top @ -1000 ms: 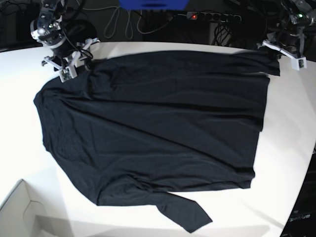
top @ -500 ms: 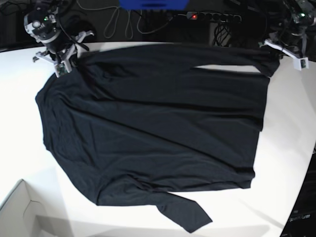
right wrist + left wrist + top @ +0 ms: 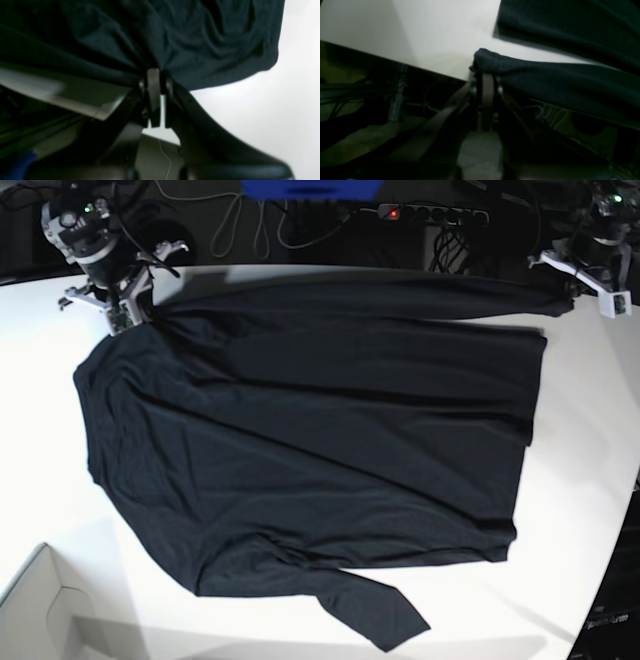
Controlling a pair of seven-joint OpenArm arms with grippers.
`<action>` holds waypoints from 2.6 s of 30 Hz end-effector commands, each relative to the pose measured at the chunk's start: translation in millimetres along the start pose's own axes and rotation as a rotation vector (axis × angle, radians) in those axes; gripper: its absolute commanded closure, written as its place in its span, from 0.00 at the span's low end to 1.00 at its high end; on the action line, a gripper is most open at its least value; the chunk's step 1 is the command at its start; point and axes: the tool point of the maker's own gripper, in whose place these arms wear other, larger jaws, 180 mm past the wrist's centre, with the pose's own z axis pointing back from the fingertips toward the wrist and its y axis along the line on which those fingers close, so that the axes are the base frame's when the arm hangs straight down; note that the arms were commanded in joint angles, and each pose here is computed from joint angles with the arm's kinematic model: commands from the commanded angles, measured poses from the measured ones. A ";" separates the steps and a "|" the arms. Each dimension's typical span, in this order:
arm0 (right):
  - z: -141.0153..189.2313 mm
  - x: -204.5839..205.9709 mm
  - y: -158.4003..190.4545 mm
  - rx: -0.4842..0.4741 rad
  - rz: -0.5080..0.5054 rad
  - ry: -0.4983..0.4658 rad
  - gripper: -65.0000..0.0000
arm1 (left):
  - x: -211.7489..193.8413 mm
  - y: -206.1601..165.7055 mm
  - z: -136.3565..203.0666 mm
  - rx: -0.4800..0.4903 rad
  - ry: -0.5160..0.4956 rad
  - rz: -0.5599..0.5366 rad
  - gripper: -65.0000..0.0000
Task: Layout the t-shirt on the table in an organized manner, then fold the t-shirt properly
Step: 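Grasp the collar edge corners with both grippers and pull them apart, then hold the collar edge taut with both grippers, then open the right gripper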
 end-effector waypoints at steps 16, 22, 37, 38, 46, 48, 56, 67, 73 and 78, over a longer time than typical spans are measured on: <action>14.7 -15.3 -10.8 -0.045 -0.023 0.030 1.00 | 12.3 30.7 15.9 0.085 -0.049 0.003 1.00; 15.5 -19.3 -9.6 -0.042 -0.023 0.041 1.00 | 15.6 30.7 15.4 0.085 -0.057 0.001 1.00; 2.1 10.8 -14.8 -0.047 -0.008 -0.036 1.00 | 59.5 18.4 3.3 0.064 -0.175 0.013 1.00; 0.4 14.8 -16.5 -0.051 -0.008 -0.046 1.00 | 61.8 17.9 2.4 0.063 -0.181 0.015 1.00; -11.6 34.6 -25.7 -0.066 -0.016 -0.098 1.00 | 58.1 5.9 -16.7 0.011 -0.157 0.036 1.00; -15.3 34.1 -26.1 -0.063 -0.024 -0.096 1.00 | 55.5 3.9 -19.2 0.003 -0.149 0.038 1.00; -19.0 33.8 -30.5 -0.064 -0.019 -0.093 1.00 | 45.9 -2.4 -17.3 -0.012 -0.114 0.016 1.00; -18.3 33.0 -34.7 -0.068 -0.006 -0.089 1.00 | 31.6 26.2 17.2 0.104 0.059 -0.030 1.00; -18.7 34.4 -34.7 -0.068 -0.005 -0.093 1.00 | 27.2 34.7 24.4 0.134 0.094 -0.024 1.00; -18.8 34.4 -34.3 -0.068 -0.006 -0.093 1.00 | 30.2 23.5 17.0 0.101 0.087 -0.031 1.00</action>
